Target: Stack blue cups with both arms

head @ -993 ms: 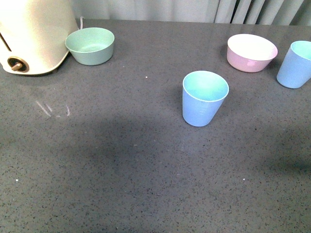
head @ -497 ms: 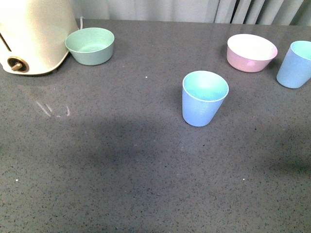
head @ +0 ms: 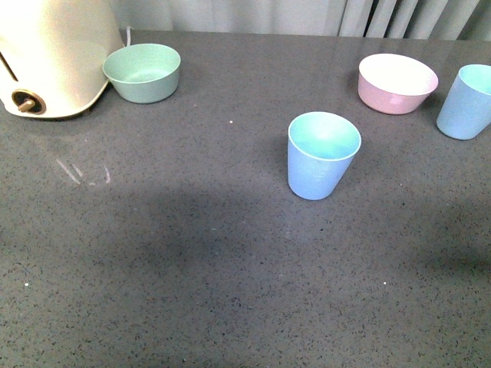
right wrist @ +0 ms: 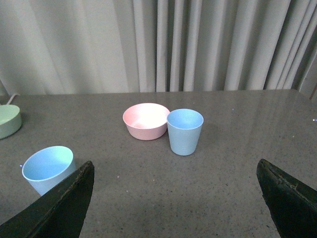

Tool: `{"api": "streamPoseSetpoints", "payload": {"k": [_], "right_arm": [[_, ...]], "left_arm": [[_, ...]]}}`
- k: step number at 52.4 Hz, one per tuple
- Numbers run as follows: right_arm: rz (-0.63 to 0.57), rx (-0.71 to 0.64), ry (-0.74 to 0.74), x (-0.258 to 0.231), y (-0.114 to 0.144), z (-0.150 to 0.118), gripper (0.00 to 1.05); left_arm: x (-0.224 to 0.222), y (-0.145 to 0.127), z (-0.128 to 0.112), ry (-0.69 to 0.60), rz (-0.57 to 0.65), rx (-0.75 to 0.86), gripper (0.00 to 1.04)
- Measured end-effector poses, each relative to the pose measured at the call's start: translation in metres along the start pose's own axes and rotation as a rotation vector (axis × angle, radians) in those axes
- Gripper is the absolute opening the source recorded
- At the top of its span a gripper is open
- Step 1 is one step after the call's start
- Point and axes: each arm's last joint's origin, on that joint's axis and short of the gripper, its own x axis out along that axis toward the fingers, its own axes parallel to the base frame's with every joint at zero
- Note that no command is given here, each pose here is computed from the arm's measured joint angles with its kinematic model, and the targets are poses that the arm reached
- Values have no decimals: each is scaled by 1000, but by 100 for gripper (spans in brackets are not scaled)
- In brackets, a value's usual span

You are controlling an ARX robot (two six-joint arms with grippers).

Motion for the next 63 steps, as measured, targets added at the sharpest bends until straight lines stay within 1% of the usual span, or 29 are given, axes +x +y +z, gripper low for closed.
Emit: {"api": "streamPoseSetpoints", "payload": {"k": [4,7,11,25,27,28,34,37,44,47,50,51,54,56,57,60,63], "right_arm": [[0,0,0,0,0,0,96],[0,0,0,0,0,0,96],[0,0,0,0,0,0,96],[0,0,0,0,0,0,96],[0,0,0,0,0,0,96],[0,0,0,0,0,0,96],[0,0,0,0,0,0,96],[0,0,0,0,0,0,96],[0,0,0,0,0,0,96],[0,0,0,0,0,0,96],[0,0,0,0,0,0,96],[0,0,0,0,0,0,96],[0,0,0,0,0,0,96],[-21,-3,25,0,0,-1,96],[-61,-10,69,1,-2,-2,96],[-130,-38,210,7,-8,-3,96],[-156,-55,272,18,-18,0,96]], "left_arm": [[-2,0,0,0,0,0,2],[-7,0,-4,35,1,0,2],[-11,0,-3,11,0,0,2],[-12,0,-4,16,1,-1,3],[-12,0,-4,16,1,0,8],[-12,0,-4,16,0,0,13],[-12,0,-4,16,0,0,29],[-12,0,-4,16,1,0,39],[-12,0,-4,16,0,0,71],[-12,0,-4,16,0,0,81],[-12,0,-4,16,1,0,95],[-12,0,-4,16,0,1,97],[-12,0,-4,16,1,2,95],[-12,0,-4,16,0,2,96],[-12,0,-4,16,0,2,96],[-12,0,-4,16,1,2,96],[-12,0,-4,16,1,2,96]]}}
